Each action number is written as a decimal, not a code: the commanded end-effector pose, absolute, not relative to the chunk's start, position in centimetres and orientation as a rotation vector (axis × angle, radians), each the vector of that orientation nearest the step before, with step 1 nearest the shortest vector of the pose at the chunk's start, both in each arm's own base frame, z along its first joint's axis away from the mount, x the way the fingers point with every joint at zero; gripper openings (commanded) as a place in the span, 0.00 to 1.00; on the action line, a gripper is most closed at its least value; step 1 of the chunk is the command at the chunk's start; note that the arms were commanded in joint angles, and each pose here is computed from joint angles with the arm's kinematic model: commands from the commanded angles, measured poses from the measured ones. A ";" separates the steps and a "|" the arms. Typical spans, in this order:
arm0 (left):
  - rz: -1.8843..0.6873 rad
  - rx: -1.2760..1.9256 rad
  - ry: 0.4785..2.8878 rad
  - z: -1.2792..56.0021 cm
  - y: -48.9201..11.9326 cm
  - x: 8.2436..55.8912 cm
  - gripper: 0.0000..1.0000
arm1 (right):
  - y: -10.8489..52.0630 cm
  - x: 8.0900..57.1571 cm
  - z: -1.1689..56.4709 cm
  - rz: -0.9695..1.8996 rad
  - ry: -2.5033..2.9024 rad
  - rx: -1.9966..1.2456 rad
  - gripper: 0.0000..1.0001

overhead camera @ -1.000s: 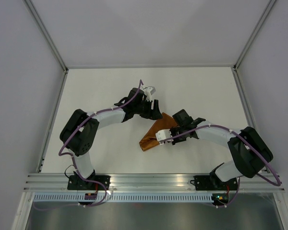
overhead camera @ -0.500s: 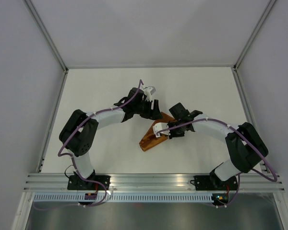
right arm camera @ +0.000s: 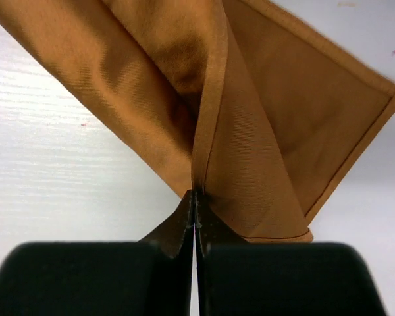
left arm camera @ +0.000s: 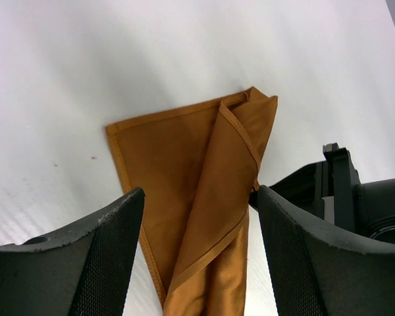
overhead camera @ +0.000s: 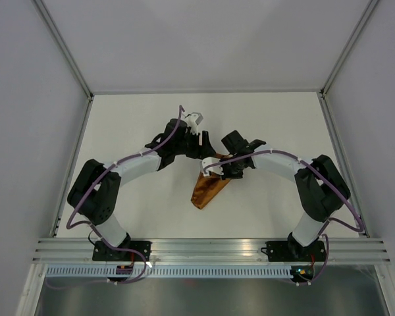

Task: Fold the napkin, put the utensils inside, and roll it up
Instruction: Roll the napkin at the center of the board.

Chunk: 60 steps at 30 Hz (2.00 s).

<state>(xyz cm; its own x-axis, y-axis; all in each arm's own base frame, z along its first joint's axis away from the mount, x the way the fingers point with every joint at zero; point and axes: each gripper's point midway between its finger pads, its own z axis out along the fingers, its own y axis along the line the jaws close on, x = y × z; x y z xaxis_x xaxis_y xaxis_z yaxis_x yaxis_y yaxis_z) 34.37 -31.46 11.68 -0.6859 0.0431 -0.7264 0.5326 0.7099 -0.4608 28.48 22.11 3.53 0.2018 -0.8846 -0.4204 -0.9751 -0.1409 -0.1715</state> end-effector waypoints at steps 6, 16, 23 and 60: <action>-0.841 0.278 2.064 15.5 -29.0 32.7 0.75 | 23.8 33.4 6.0 0.297 1.873 -1.845 0.00; -0.719 -0.080 1.858 17.8 -21.8 31.3 0.77 | 24.9 37.5 4.7 0.327 1.999 -1.640 0.00; -0.857 0.035 1.768 18.4 -22.3 28.1 0.77 | 25.2 40.7 4.2 0.356 2.072 -1.499 0.00; -0.198 0.775 2.112 3.6 -37.6 27.3 0.62 | 11.4 47.1 15.4 0.599 2.239 -0.682 0.10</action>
